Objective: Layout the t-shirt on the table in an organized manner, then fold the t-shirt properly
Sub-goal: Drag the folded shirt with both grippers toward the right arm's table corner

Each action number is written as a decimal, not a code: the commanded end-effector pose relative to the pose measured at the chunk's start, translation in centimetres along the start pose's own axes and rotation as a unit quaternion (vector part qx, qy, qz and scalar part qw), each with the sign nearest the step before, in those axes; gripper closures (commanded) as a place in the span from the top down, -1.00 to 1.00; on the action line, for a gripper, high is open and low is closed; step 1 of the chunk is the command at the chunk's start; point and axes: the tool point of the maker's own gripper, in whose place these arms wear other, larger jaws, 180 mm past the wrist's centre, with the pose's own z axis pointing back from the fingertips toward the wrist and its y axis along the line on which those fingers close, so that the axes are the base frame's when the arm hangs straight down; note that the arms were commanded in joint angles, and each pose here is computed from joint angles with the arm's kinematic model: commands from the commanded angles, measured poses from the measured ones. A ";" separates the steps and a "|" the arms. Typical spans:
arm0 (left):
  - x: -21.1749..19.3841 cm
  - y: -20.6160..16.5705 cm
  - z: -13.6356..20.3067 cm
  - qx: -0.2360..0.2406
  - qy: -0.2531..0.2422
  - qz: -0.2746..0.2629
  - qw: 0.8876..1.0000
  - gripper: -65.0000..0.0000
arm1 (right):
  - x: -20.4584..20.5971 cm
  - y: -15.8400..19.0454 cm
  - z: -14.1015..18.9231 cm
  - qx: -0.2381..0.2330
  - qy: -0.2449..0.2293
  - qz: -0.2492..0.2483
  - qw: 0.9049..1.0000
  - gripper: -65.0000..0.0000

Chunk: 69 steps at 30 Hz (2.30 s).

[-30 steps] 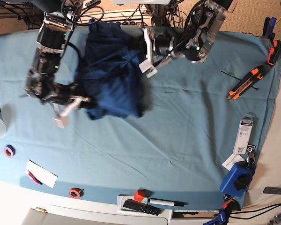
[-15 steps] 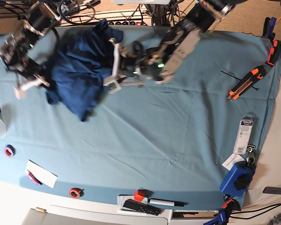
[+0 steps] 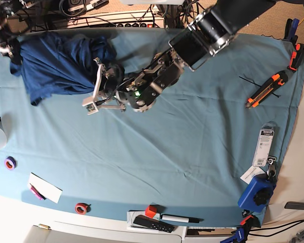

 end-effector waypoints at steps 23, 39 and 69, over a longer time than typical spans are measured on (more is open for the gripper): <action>4.3 -3.7 -0.8 -0.034 -0.078 -0.085 0.993 -1.00 | 5.5 0.0 2.3 -0.010 -0.072 0.042 0.997 -1.00; 8.1 -1.7 0.7 -0.011 -0.111 -0.125 0.986 -1.00 | 6.0 0.0 2.3 -0.010 -0.091 0.038 0.995 -1.00; 7.8 1.7 1.3 0.064 -0.051 -0.208 0.975 0.06 | 11.3 1.9 3.3 0.001 -0.139 0.098 0.985 -0.07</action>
